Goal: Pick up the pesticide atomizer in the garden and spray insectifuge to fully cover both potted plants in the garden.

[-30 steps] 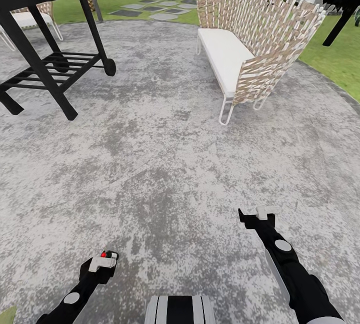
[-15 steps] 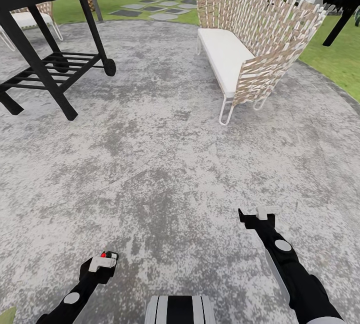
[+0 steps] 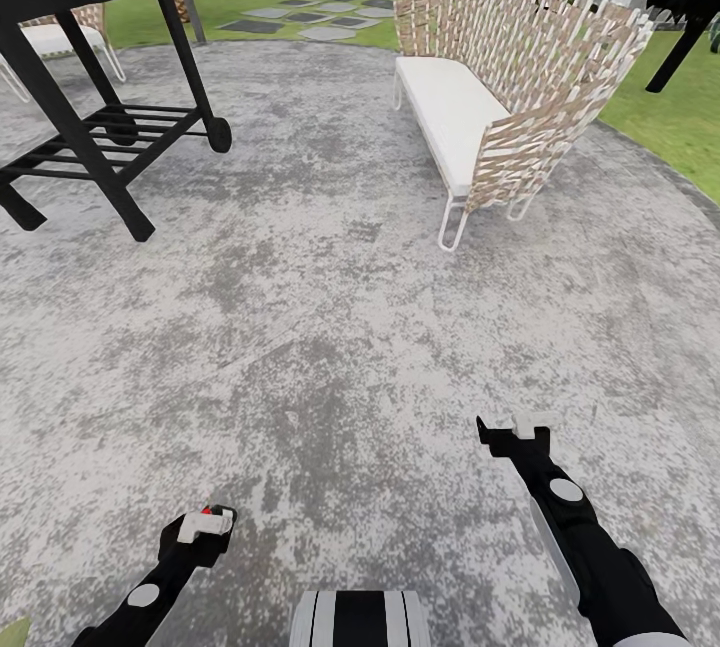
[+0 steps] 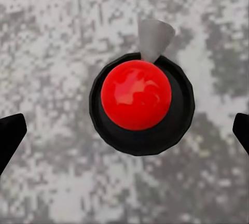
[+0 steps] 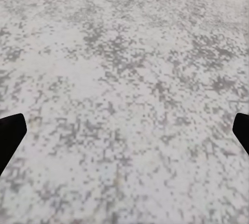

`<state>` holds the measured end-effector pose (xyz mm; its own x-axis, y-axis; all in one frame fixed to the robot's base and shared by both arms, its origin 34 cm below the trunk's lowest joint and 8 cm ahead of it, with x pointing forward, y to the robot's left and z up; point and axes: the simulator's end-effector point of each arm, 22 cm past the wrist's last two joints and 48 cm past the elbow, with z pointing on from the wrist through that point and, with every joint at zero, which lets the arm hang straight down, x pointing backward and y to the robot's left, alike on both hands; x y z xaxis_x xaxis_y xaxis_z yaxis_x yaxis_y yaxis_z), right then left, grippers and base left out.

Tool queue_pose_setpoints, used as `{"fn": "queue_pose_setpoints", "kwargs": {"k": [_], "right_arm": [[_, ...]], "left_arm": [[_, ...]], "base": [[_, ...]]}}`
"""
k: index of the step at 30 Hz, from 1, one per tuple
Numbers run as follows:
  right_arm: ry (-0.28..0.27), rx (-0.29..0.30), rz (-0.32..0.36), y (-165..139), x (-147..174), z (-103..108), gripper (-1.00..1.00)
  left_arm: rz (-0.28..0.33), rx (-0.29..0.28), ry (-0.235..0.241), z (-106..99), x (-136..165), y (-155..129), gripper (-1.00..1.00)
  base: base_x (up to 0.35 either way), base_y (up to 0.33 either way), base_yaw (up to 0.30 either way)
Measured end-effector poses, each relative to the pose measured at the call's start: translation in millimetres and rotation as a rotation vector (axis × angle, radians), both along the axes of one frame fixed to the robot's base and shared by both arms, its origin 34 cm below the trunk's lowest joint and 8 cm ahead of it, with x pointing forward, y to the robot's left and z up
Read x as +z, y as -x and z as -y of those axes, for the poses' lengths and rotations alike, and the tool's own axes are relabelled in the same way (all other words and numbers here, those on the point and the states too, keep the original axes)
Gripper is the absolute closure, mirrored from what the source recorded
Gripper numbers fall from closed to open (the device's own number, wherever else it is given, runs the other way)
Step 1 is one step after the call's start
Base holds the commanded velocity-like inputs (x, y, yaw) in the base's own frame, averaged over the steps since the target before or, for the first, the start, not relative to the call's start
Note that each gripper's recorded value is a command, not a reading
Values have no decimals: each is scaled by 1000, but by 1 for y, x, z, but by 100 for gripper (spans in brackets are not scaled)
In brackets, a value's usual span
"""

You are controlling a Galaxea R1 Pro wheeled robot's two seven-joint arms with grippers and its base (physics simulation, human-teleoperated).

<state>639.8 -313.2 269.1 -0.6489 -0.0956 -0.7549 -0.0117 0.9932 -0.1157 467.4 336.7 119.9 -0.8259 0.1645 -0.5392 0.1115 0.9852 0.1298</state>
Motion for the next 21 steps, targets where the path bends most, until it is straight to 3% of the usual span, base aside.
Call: {"fn": "queue_pose_setpoints", "kwargs": {"k": [21], "right_arm": [[0, 0, 0, 0, 0, 0, -100]], "left_arm": [[4, 0, 1, 1, 0, -1, -100]], "base": [[0, 0, 0]]}}
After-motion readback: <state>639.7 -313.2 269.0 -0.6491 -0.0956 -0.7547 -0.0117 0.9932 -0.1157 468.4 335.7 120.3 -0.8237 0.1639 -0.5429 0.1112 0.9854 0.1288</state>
